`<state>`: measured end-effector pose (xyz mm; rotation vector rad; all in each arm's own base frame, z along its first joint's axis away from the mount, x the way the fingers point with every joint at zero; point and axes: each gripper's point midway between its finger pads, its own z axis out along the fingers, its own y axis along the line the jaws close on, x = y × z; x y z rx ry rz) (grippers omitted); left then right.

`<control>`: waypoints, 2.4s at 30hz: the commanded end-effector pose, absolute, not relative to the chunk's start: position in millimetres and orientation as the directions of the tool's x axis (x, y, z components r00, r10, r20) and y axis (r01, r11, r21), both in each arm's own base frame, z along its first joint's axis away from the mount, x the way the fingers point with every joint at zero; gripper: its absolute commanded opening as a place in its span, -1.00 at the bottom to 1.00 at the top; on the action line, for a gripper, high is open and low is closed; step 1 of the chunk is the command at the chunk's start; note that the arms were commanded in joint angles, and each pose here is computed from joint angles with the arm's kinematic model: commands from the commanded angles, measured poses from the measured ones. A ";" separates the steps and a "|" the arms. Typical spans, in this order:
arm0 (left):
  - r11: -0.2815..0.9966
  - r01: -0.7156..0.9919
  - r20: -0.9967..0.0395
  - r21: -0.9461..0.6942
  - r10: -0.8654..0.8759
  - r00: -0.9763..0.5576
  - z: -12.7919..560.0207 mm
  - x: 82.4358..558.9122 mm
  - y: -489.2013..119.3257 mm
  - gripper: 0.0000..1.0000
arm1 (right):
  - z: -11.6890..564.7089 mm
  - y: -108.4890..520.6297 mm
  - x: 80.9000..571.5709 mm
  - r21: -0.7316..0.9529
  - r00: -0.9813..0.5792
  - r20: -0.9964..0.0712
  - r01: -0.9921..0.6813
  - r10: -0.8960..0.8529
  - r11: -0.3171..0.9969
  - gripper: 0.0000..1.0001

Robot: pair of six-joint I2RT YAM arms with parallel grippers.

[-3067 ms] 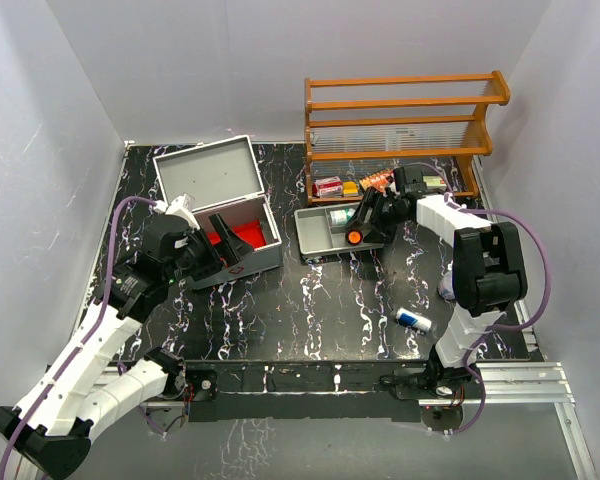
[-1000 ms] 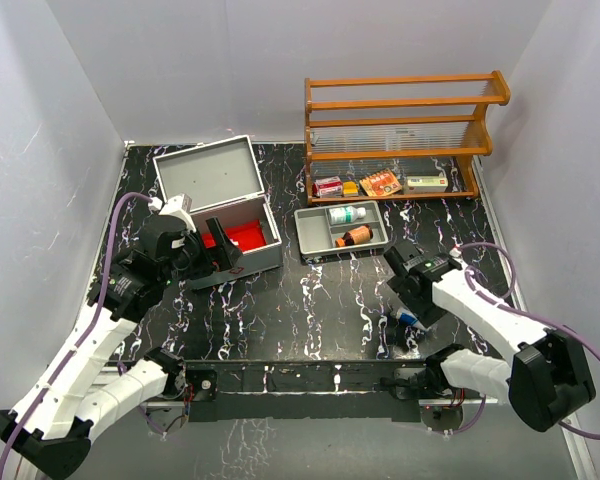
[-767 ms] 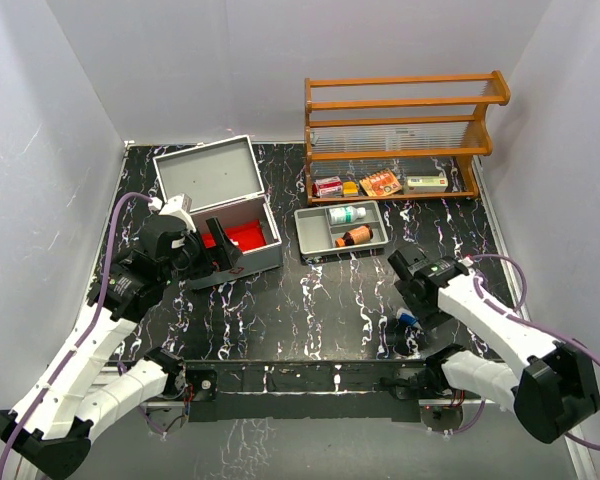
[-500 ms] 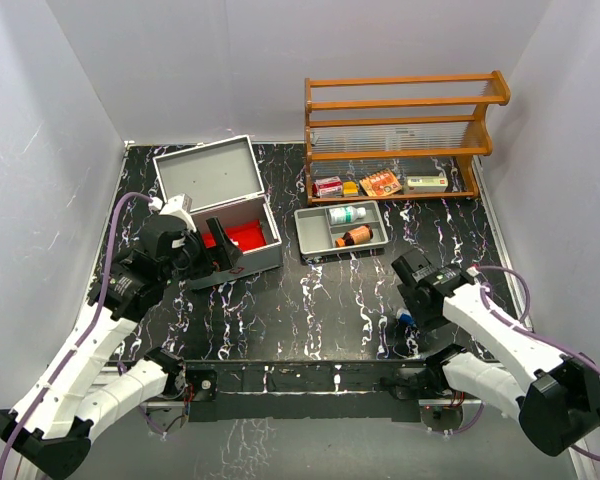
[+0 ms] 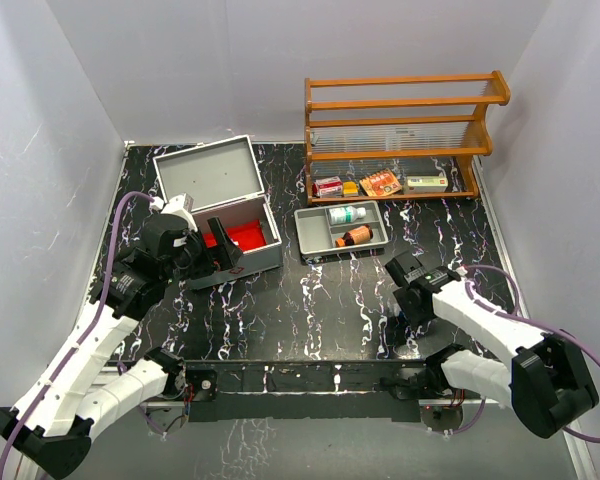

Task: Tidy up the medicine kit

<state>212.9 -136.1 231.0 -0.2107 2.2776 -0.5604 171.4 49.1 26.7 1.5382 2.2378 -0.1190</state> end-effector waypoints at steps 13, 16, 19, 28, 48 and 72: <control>0.878 0.043 -0.659 -0.478 -0.325 -0.678 242.1 214.3 -140.0 0.81 | 46.9 53.1 215.7 0.184 -0.505 -0.526 0.718 0.684 0.671 0.29; 0.877 0.044 -0.660 -0.478 -0.326 -0.677 243.3 213.7 -139.5 0.81 | 52.0 52.2 219.4 0.186 -0.495 -0.535 0.721 0.684 0.667 0.35; 0.878 0.042 -0.660 -0.477 -0.326 -0.677 242.8 213.6 -139.2 0.81 | 50.5 50.2 220.6 0.185 -0.481 -0.536 0.735 0.694 0.652 0.38; 0.879 0.039 -0.657 -0.474 -0.324 -0.681 240.8 214.2 -139.6 0.81 | 24.2 48.3 211.4 0.095 -0.527 -0.488 0.761 0.696 0.642 0.16; 0.898 0.019 -0.707 -0.439 -0.332 -0.625 260.6 233.6 -134.0 0.82 | 125.6 181.7 293.0 0.403 -0.732 -0.585 0.110 0.349 0.908 -0.55; 0.885 0.007 -0.695 -0.466 -0.361 -0.622 275.1 230.1 -133.9 0.82 | 91.1 281.0 423.6 0.105 -0.687 -0.719 -0.261 -0.108 0.960 -0.51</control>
